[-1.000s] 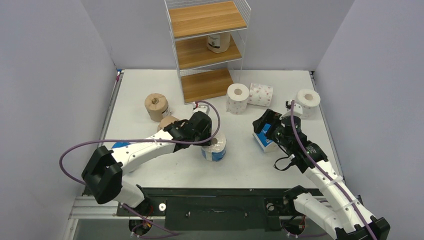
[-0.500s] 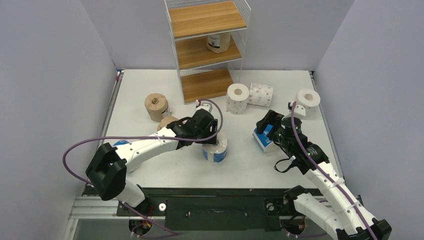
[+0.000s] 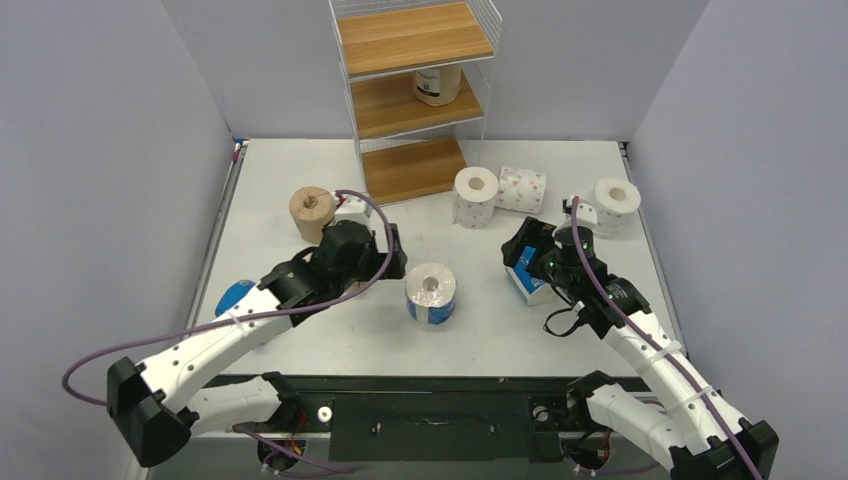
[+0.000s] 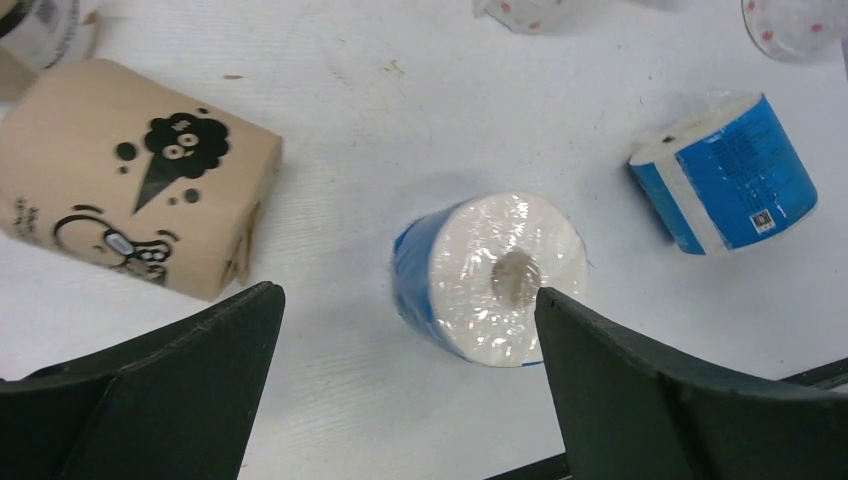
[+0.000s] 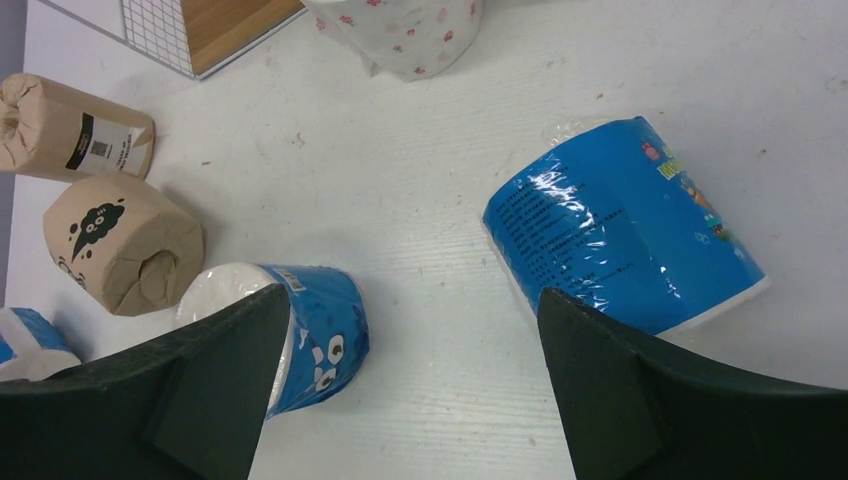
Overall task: Place and organize the paper towels onto the shelf
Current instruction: Adjust the paper towel at the center of the board, then pick up the paper towel from the center of the board.
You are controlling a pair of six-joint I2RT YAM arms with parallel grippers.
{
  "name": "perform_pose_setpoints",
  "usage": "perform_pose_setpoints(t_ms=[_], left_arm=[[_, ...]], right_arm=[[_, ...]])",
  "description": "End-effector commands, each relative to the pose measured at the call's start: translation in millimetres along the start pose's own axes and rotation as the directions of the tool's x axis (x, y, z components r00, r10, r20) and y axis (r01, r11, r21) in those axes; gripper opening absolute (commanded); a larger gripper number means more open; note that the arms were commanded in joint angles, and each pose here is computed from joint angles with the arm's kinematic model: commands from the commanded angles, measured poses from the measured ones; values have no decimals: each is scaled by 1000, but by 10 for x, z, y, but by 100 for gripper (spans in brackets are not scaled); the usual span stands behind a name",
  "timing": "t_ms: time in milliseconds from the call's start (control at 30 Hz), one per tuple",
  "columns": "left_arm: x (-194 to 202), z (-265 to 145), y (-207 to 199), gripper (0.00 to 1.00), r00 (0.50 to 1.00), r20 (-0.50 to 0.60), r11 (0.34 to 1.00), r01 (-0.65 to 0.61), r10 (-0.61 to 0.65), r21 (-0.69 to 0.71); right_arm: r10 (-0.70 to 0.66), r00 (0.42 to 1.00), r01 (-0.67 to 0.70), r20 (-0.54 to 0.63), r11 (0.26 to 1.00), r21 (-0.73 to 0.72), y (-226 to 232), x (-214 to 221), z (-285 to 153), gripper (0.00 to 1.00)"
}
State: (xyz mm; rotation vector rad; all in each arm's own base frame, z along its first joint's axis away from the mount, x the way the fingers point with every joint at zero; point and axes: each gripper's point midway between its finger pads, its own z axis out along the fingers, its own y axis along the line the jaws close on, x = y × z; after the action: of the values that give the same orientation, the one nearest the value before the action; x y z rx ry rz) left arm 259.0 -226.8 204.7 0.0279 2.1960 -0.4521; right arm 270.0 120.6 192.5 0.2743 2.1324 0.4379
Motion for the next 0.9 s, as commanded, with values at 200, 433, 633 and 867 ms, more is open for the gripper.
perform_pose_setpoints(t_ms=[200,433,633,867], left_arm=[[-191,-368,645,96,986,129,994,109,-110,19],[-139,-343,724,96,989,101,994,109,-106,-27],[-101,-347,828,96,981,129,987,153,-144,-58],[12,-268,863,96,983,95,984,163,-155,-77]], right_arm=[[-27,1000,25,-13,995,-94,363,-82,106,89],[-156,979,151,-129,988,-44,748,125,321,94],[-197,961,188,-195,980,-63,910,329,495,94],[-288,920,279,-264,958,-74,951,600,607,94]])
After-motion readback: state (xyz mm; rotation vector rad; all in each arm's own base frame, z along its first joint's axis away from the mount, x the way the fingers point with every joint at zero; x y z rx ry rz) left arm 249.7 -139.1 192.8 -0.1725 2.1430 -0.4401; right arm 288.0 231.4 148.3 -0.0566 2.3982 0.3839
